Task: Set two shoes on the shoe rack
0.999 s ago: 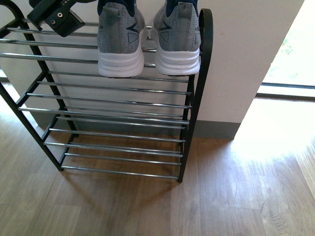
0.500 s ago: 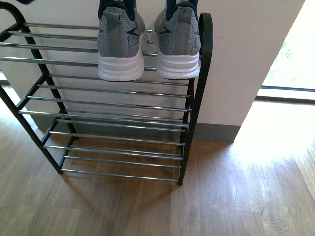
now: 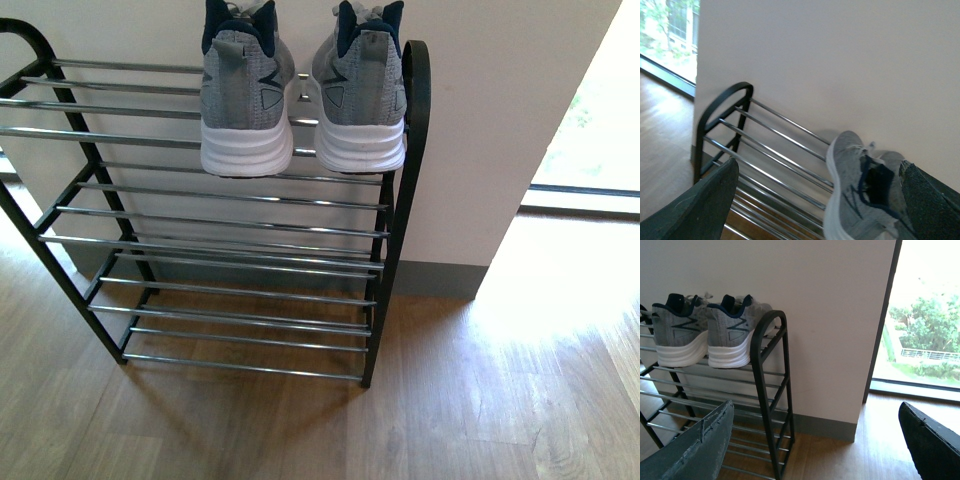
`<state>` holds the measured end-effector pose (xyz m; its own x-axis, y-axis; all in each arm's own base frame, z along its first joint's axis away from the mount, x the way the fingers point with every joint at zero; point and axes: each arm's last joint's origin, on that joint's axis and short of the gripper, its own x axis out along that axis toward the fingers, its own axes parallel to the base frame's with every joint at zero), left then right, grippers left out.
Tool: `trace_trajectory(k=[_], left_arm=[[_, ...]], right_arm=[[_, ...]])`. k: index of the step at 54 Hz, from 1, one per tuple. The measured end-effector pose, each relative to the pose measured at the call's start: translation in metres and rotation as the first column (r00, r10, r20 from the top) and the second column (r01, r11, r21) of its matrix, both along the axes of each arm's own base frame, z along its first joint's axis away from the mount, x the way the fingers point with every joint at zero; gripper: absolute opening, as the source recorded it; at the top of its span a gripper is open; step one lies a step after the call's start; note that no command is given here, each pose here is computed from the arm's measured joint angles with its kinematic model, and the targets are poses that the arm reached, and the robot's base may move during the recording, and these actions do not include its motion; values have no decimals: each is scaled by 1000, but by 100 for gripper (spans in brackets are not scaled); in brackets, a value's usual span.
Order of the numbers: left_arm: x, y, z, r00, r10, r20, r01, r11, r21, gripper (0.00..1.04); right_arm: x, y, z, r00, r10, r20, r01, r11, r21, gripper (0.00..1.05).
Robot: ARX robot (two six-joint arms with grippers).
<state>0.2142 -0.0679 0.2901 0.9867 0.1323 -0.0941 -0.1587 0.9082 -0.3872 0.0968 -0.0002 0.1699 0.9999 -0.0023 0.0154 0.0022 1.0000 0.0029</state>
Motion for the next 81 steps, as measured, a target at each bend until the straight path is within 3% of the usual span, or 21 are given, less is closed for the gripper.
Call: trace_trajectory(k=[11,21,30,34,39,52,62,81], left_arm=[[-35,23,-22,986,153,68,-159,982,104,95],[-46,40,-61,979,204,17,-205,966,156,95],[-48,45,-61,972,231,28,-233,961,151,95],[-51,49,-63,999,11,53,-23,970,241,82],[-57,51,-71,990,-133,47,111,942,317,67],[-70,61,-90,982,-187,34,161,912,378,30],[-78,67,-98,987,-159,37,133,914,383,1],[-91,67,-110,986,-162,35,136,912,387,1]], right_arm=[[0,0,0,1000,0,0,0,1000,0,96],[0,0,0,1000,0,0,0,1000,0,96],[0,0,0,1000,0,0,0,1000,0,96],[0,0,0,1000,0,0,0,1000,0,96],[0,0,0,1000,0,0,0,1000,0,96],[0,0,0,1000,0,0,0,1000,0,96],[0,0,0,1000,0,0,0,1000,0,96],[0,0,0,1000,0,0,0,1000,0,96]])
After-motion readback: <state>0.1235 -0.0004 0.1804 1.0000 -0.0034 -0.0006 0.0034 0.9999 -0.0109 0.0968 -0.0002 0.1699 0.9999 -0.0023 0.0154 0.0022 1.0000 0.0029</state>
